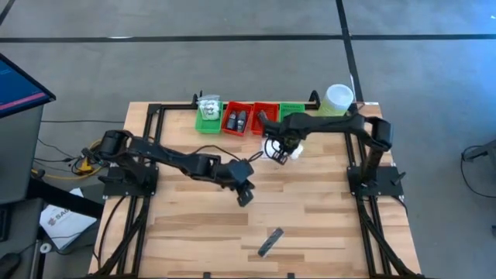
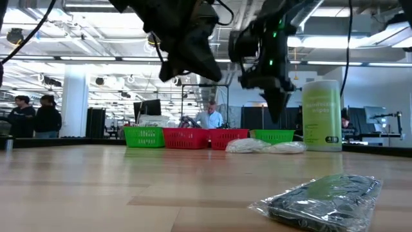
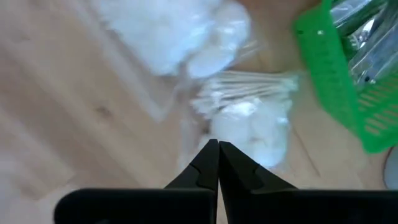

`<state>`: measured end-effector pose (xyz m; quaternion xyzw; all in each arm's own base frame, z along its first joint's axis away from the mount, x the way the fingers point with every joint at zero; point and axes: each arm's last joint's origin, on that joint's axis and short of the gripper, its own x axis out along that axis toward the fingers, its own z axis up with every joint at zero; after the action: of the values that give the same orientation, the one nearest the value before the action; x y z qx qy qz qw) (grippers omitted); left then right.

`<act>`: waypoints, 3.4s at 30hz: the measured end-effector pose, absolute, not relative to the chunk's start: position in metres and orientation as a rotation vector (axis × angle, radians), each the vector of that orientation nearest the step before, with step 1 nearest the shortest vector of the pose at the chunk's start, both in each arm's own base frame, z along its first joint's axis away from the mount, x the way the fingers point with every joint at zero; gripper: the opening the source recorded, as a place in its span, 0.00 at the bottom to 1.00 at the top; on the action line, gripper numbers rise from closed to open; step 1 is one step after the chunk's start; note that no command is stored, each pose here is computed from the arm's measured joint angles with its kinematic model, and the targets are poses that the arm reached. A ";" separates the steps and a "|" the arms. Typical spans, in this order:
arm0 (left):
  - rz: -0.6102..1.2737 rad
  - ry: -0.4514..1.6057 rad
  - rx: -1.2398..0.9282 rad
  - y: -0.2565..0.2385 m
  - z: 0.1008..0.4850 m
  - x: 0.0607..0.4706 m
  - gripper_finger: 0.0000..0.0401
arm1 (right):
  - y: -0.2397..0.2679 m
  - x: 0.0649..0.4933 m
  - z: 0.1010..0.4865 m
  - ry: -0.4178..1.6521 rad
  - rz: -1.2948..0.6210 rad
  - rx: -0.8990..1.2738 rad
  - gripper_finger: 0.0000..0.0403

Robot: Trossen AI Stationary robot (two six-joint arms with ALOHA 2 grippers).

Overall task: Pick & Place Travel size toiletries
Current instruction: Put the cotton pack into the left green basket

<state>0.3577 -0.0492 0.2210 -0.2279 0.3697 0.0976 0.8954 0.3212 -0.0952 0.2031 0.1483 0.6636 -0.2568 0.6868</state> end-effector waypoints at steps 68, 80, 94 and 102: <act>0.224 0.548 -0.580 -0.033 0.200 0.316 0.11 | 0.067 0.282 0.165 1.306 0.094 -0.299 0.30; 0.222 0.561 -0.555 -0.033 0.199 0.315 0.15 | 0.047 0.289 0.139 1.365 0.060 -0.354 0.50; 0.224 0.563 -0.557 -0.033 0.199 0.315 0.14 | 0.050 0.298 0.147 1.346 0.026 -0.387 0.09; 0.253 0.554 -0.525 -0.032 0.199 0.315 0.14 | 0.041 0.311 0.168 1.344 0.004 -0.330 0.04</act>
<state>0.3150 -0.0321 0.1987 -0.2555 0.2698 0.1232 0.9202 0.3110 0.0406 0.1677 -0.1521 0.6196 0.0018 0.7700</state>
